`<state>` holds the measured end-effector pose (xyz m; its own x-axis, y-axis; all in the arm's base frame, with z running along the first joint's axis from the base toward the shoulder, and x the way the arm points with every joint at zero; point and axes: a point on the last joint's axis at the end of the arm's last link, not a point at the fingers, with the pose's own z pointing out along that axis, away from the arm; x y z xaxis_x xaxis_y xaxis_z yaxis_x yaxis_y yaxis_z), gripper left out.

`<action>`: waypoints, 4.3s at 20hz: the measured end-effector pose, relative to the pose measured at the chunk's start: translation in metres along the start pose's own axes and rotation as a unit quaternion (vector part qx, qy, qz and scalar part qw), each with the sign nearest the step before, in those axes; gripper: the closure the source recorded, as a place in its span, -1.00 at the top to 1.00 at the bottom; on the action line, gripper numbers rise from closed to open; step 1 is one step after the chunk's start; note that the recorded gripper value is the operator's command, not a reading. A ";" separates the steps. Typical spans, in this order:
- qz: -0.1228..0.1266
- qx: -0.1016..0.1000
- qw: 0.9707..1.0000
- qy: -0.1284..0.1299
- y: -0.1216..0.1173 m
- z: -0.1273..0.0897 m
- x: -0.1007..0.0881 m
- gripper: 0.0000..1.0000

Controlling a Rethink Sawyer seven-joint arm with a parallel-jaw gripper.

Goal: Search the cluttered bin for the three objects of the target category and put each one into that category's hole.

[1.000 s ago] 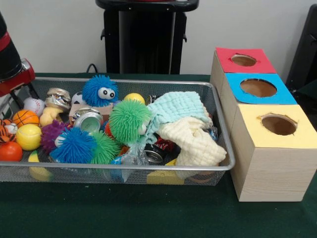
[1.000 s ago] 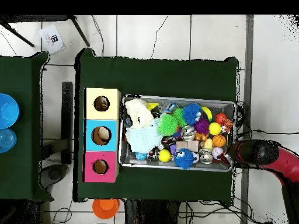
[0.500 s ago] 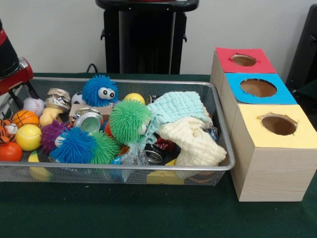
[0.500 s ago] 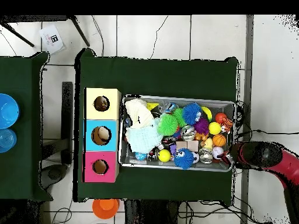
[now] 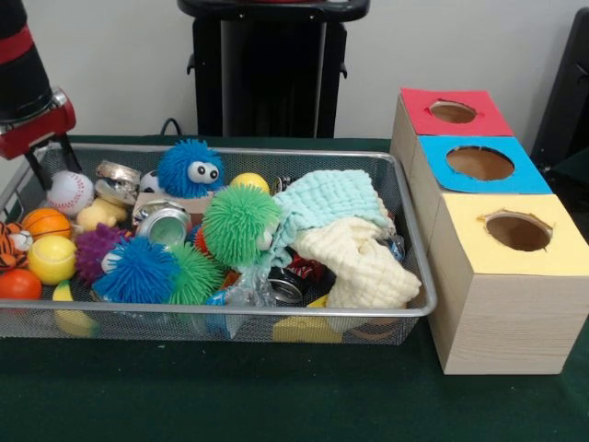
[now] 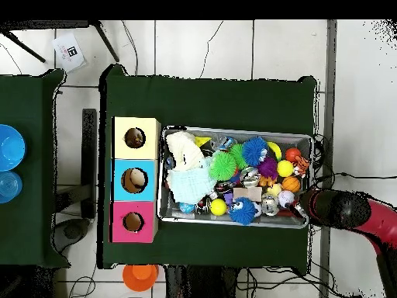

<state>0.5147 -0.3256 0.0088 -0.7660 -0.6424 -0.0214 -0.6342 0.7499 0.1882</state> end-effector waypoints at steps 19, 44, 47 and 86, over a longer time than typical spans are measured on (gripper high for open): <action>-0.021 0.032 0.998 -0.041 0.016 -0.093 -0.048 -1.00; -0.013 0.139 0.972 -0.188 0.002 -0.080 -0.114 -1.00; -0.013 0.141 0.970 -0.196 0.003 -0.073 -0.120 -1.00; -0.096 0.043 0.978 -0.178 0.124 0.000 -0.156 1.00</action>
<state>0.5561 -0.1324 0.0359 -0.6108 -0.6883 -0.3914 -0.7644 0.6415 0.0649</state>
